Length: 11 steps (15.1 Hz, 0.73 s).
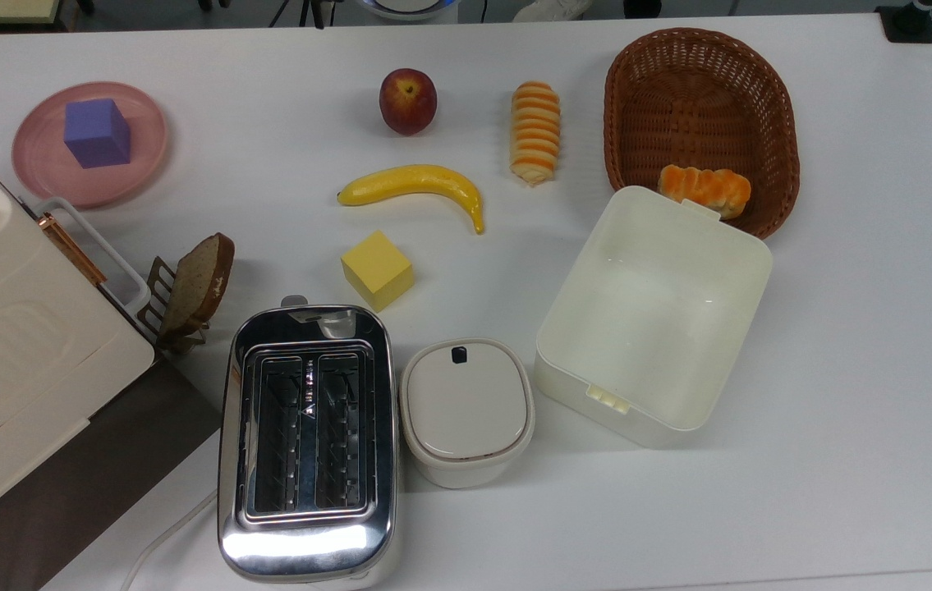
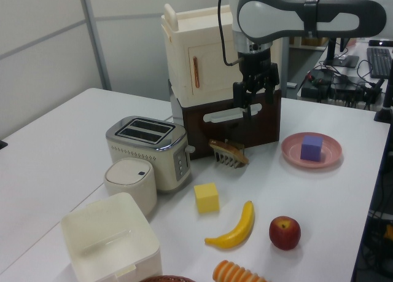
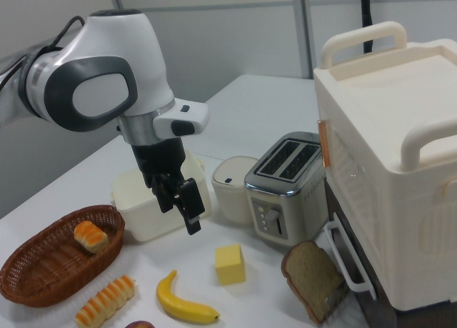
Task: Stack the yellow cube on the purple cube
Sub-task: 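Move the gripper from above the oven toward the yellow cube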
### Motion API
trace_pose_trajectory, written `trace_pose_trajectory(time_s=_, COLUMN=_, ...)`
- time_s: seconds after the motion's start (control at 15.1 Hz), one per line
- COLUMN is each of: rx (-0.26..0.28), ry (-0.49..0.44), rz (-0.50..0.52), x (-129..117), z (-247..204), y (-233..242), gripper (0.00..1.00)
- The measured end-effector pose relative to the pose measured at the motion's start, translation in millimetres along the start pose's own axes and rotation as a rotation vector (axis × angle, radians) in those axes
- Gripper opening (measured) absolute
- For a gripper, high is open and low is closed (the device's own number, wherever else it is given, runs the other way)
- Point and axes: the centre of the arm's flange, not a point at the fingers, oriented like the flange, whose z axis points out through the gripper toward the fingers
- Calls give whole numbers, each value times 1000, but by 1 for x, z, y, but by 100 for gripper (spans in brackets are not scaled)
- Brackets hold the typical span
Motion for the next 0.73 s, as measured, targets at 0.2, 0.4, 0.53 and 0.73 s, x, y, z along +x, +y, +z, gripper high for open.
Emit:
trace_pose_trajectory(time_s=0.2, rx=0, ry=0, rz=0, x=0, z=0, y=0, gripper=100)
trace_pose_trajectory(time_s=0.4, rx=0, ry=-1, rz=-1, x=0, z=0, y=-1, gripper=100)
trace_pose_trajectory(time_s=0.53, rx=0, ry=-2, rz=-2, x=1, z=1, y=-1, gripper=100)
trace_pose_trajectory(time_s=0.73, rx=-1, ry=-5, rz=-2, x=1, z=2, y=-1, gripper=100)
